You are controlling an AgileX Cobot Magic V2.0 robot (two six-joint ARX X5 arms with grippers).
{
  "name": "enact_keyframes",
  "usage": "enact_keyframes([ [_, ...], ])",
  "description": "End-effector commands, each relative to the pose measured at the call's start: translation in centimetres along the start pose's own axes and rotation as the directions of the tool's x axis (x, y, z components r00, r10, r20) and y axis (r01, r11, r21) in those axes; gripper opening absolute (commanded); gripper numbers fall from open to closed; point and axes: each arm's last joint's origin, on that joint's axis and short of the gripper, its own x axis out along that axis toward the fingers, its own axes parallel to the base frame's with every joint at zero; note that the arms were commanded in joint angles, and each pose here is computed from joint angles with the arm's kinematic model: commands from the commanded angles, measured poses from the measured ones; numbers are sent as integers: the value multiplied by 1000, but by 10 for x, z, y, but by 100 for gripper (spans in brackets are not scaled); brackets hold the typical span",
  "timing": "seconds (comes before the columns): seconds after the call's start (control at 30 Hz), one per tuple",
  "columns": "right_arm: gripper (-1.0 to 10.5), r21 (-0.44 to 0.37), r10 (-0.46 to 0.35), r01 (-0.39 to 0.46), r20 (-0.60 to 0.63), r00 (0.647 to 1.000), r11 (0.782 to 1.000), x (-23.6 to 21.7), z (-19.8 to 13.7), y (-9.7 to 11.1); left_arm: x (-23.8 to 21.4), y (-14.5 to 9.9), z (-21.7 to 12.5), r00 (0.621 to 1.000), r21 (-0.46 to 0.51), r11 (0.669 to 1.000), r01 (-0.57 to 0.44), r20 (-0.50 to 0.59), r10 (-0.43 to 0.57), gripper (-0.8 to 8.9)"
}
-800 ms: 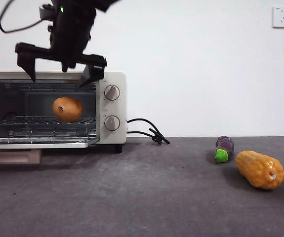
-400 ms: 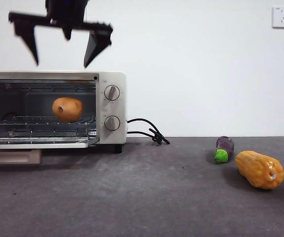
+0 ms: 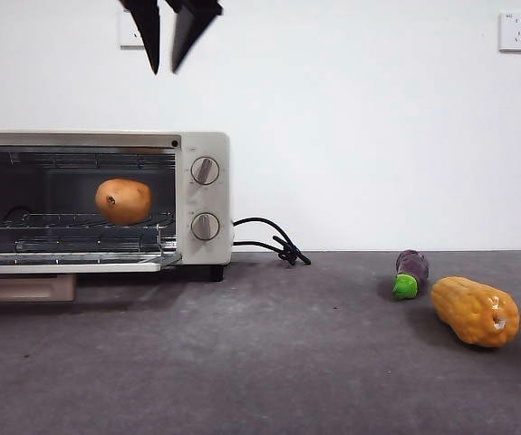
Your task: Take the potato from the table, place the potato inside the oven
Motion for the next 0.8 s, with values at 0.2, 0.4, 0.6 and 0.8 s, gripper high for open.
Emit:
enact_keyframes([
  [0.2,28,-75,139,-129,149,979,989,-100,5,0,12,-1,3,999,-33,999,3,-40,-4,-5],
  [0.4,28,-122,259,-231,317,912,965,-210,-8,-15,29,-4,3,988,-62,998,9,-154,-18,-6],
  [0.6,30,-189,408,-363,366,836,912,-304,-55,-45,48,-7,7,971,-95,994,60,-224,-80,-6],
  [0.8,29,-240,493,-436,304,815,867,-341,-122,-80,65,-8,12,963,-112,992,53,-257,-80,-8],
])
